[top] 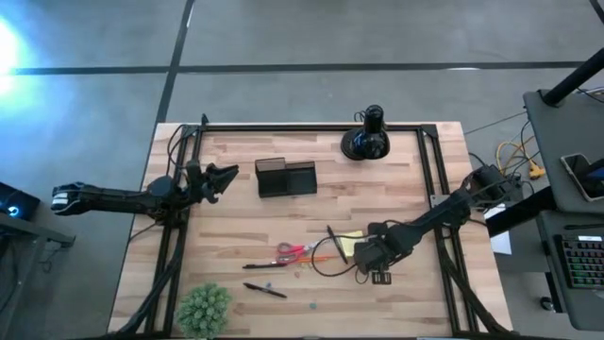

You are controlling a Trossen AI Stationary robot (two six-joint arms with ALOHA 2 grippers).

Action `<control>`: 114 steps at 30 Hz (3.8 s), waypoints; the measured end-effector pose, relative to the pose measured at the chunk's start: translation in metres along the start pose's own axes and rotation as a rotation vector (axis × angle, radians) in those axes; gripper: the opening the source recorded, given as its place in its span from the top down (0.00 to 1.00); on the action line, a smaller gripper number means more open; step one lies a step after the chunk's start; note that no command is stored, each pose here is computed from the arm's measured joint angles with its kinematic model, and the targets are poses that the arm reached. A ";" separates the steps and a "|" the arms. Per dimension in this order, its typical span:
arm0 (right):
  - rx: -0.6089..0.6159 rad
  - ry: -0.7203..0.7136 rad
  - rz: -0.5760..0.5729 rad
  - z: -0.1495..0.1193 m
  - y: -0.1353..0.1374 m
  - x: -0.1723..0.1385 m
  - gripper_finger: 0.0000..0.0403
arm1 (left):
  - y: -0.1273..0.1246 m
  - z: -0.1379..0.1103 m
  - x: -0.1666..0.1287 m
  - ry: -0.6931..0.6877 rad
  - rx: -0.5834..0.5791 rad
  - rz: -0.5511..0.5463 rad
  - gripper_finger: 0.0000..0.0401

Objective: Pick and place office supplies into organizer
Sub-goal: Put the blue eraser into the black organizer

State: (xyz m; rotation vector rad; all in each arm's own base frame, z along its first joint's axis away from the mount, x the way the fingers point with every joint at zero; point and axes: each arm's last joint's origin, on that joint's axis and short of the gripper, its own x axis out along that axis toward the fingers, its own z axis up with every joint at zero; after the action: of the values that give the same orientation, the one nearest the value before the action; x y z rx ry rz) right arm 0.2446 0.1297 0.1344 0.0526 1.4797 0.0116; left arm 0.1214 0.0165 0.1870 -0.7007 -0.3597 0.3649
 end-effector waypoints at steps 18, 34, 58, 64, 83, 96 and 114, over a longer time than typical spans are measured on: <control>0.084 -0.175 0.074 0.025 0.001 -0.081 0.93 | 0.000 0.000 0.000 -0.005 0.000 0.006 0.62; -0.113 -0.213 -0.097 0.159 -0.139 -0.088 0.93 | 0.000 0.000 0.000 -0.004 0.000 0.007 0.62; 0.181 -0.117 0.025 0.151 -0.096 -0.053 0.43 | 0.001 -0.002 0.001 0.019 0.008 0.004 0.62; 0.310 -0.132 -0.131 0.152 -0.090 -0.036 0.40 | 0.000 -0.004 0.001 0.060 0.010 -0.034 0.62; 0.493 -0.134 -0.066 0.145 -0.088 -0.014 0.44 | 0.003 -0.011 0.000 0.172 0.035 -0.059 0.62; 0.460 -0.128 -0.100 0.138 -0.093 -0.003 0.48 | 0.003 -0.011 0.000 0.171 0.035 -0.060 0.62; 0.355 -0.241 -0.067 0.157 -0.095 -0.033 0.88 | 0.002 -0.010 0.000 0.167 0.033 -0.062 0.62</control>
State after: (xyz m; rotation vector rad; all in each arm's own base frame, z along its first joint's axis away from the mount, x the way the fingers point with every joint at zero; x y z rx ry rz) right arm 0.3959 0.0291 0.1770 0.2828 1.2280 -0.3025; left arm 0.1256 0.0125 0.1781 -0.6810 -0.2163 0.2513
